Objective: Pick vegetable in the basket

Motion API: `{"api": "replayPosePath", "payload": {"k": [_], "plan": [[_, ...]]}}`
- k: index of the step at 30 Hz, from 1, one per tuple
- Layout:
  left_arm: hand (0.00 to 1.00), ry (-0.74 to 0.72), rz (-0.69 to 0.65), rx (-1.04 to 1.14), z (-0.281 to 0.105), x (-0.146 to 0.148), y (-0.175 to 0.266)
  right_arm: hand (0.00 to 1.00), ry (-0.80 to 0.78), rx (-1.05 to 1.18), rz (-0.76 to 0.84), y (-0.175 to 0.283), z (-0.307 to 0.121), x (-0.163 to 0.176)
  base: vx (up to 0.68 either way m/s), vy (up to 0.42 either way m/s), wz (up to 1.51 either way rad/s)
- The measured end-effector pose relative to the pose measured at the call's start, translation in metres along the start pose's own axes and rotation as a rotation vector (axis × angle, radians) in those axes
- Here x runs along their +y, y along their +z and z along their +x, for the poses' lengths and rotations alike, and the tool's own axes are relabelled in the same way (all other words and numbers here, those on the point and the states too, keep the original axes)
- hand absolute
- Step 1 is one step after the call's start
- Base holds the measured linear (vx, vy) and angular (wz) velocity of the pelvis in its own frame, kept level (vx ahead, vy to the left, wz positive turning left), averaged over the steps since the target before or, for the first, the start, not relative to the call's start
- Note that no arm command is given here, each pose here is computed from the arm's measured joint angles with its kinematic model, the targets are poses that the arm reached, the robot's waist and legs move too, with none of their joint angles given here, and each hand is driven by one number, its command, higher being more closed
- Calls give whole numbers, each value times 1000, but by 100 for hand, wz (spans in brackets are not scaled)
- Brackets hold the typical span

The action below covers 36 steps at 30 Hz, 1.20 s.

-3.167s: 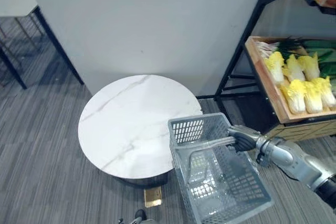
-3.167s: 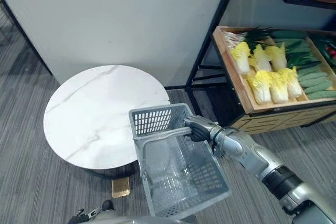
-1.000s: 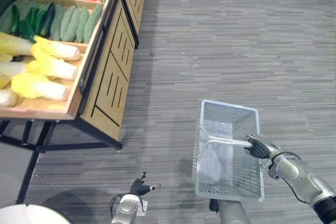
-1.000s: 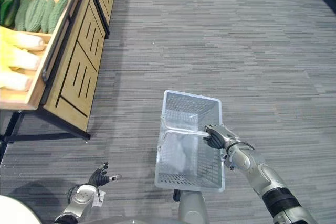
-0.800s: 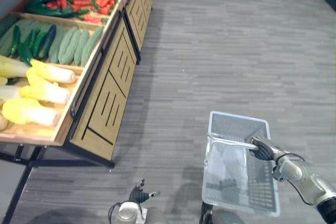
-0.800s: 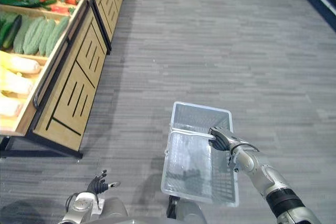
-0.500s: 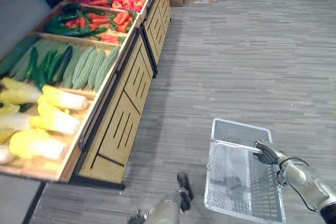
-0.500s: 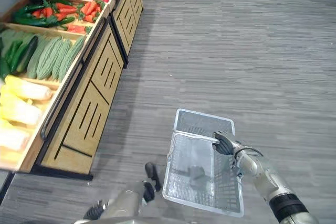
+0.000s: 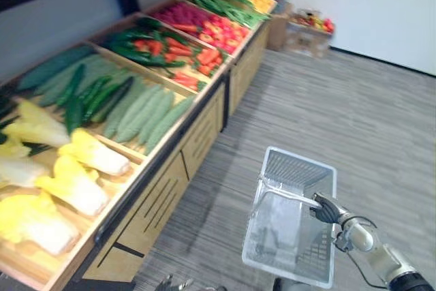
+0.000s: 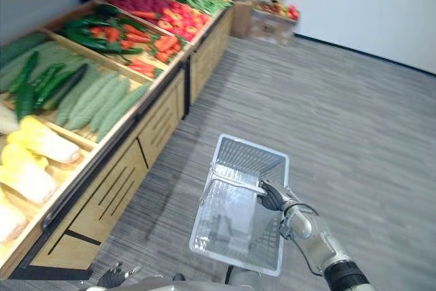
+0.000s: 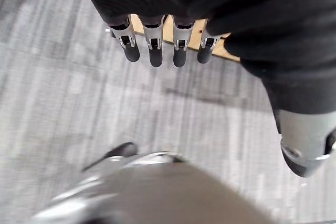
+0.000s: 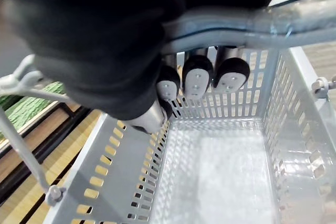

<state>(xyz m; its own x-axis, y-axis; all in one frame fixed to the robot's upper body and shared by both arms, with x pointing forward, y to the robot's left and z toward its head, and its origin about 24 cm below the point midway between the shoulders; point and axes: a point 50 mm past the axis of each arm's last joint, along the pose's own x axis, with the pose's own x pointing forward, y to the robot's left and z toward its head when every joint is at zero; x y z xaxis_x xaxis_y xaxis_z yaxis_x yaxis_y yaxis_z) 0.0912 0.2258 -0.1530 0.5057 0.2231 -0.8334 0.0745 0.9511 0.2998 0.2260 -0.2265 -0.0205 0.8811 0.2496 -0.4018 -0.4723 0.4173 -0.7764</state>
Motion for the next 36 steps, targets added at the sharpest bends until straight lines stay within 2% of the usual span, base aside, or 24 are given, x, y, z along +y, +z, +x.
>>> {"api": "replayPosePath", "payload": {"k": [6, 8, 11, 17, 32, 35, 36], "plan": [[0, 8, -26, -70, 6, 1, 23, 100, 43, 39, 31, -8, -3, 11, 488, -290, 133], [0, 28, -42, -46, 5, 8, 15, 100, 42, 44, 34, -9, -5, 12, 488, -463, 151], [0, 7, -117, 21, 1, -9, -1, 100, 22, 123, 54, -24, -7, 7, 530, -487, 113], [0, 29, -202, 101, -3, -11, -18, 100, 49, 196, 72, -39, -11, 14, 312, -316, 92], [0, 62, -236, 134, -5, -4, -25, 100, 47, 271, 183, -47, -25, 43, 5, 23, 54], [0, 88, -237, 101, -2, 0, -16, 100, 49, 292, 227, -47, -24, 55, -61, 47, -13], [0, 115, -248, 40, 1, 5, -1, 100, 44, 314, 254, -49, -27, 60, -97, 46, 22]]}}
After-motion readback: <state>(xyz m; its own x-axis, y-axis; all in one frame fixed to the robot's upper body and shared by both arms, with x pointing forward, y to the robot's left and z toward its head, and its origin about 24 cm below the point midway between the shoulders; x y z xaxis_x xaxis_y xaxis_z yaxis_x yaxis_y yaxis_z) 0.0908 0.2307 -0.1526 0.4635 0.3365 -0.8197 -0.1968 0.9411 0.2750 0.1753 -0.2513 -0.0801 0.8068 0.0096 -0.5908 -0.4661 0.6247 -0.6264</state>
